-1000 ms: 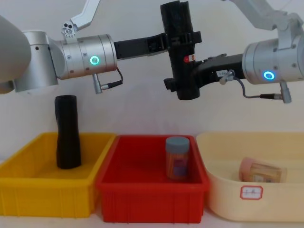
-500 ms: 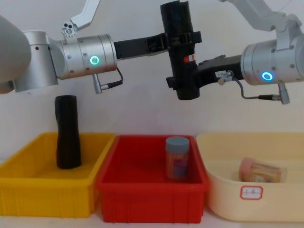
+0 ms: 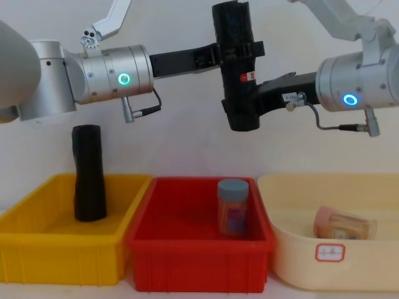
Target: Pick up the garbage bag with the one hand and transfer it to the other hand.
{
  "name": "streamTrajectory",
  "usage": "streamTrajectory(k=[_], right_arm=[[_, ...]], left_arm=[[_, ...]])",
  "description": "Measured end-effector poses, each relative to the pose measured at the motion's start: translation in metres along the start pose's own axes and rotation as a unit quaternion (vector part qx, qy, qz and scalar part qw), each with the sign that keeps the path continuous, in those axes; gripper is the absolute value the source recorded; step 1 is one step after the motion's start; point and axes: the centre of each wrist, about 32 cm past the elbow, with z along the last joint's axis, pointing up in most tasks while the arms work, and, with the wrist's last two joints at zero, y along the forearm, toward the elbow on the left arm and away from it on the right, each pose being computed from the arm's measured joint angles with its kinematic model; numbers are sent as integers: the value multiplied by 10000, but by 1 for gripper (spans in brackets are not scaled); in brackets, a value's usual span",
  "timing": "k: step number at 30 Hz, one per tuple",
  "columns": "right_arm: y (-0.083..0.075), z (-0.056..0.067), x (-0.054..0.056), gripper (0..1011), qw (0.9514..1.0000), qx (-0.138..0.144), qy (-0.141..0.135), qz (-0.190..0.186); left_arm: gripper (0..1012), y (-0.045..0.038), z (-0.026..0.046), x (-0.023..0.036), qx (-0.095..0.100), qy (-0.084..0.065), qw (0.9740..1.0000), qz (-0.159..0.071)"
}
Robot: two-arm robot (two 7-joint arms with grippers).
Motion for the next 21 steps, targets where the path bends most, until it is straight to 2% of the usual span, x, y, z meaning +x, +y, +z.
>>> streamTrajectory(k=[9,21], right_arm=[[2,-1,-2,505,10000,-1,4,3],[0,-6,-3,503,10000,-2,7,-8]], left_arm=[[503,-1,0,0,0,0,10000,-1],[865,-1,0,0,0,0,10000,-1]])
